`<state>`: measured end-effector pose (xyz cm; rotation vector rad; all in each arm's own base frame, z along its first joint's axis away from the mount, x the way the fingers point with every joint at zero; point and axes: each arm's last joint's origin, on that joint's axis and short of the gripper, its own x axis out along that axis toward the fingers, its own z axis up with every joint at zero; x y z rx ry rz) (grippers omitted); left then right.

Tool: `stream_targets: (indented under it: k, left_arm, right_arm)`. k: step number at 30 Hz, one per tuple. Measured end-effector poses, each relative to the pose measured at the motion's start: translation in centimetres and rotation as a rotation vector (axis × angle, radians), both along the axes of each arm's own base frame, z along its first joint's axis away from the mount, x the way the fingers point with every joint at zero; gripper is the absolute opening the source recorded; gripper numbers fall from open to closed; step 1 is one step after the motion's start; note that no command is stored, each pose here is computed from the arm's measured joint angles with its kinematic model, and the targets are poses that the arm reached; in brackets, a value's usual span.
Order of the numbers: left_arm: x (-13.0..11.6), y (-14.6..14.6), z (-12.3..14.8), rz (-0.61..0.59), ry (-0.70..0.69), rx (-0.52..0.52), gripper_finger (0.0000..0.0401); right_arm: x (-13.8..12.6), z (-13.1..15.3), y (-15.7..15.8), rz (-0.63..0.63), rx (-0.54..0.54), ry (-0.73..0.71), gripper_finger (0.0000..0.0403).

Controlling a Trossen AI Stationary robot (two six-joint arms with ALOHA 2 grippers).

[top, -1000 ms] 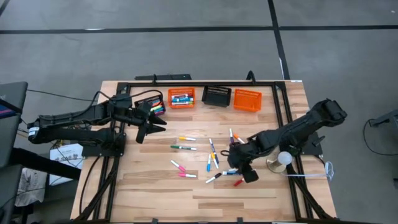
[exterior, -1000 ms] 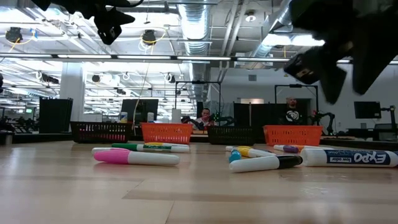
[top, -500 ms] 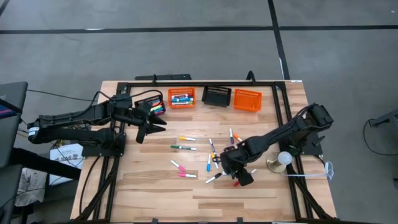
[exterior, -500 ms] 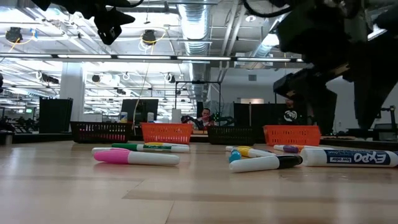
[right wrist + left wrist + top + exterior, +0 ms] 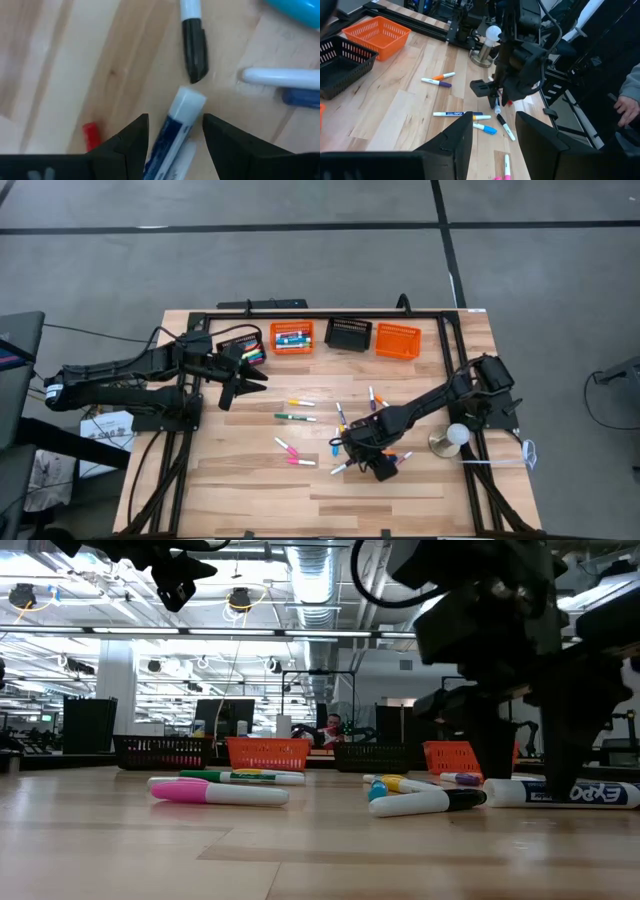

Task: Pick & Place Markers
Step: Put the large blue marker pen into the left orange bin

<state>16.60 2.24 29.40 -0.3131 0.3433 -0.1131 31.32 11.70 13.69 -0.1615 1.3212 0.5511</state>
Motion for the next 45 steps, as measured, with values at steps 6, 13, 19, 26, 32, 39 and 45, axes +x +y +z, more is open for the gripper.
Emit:
stream_targets:
  k: [6, 13, 19, 26, 32, 39, 45]
  left_arm:
    - [0.0, 0.0, 0.0, 0.000, -0.004, 0.001, 0.0148]
    - [0.0, 0.0, 0.1, -0.001, -0.006, 0.001, 0.0148]
    - [0.0, 0.0, 0.1, 0.000, -0.007, 0.001, 0.0148]
    - [0.0, 0.0, 0.1, 0.000, -0.007, 0.001, 0.0148]
    - [0.0, 0.0, 0.1, 0.000, -0.007, 0.002, 0.0148]
    - [0.0, 0.0, 0.1, -0.001, -0.008, 0.004, 0.0148]
    - [0.0, 0.0, 0.1, -0.002, -0.013, 0.006, 0.0148]
  right_arm:
    - [0.3, -0.6, 0.2, 0.004, -0.034, 0.007, 0.0160]
    - [0.3, -0.7, 0.2, -0.008, -0.084, -0.015, 0.0100]
    - [0.4, -0.7, 0.2, -0.015, -0.090, -0.024, 0.0063]
    - [0.4, -0.5, 0.2, -0.066, -0.079, -0.022, 0.0066]
    - [-0.2, 0.7, -0.1, -0.079, -0.085, -0.019, 0.0064]
    - [-1.3, 4.4, -0.5, -0.119, -0.025, -0.060, 0.0062]
    - [-2.6, 9.4, -1.8, -0.136, 0.133, -0.189, 0.0062]
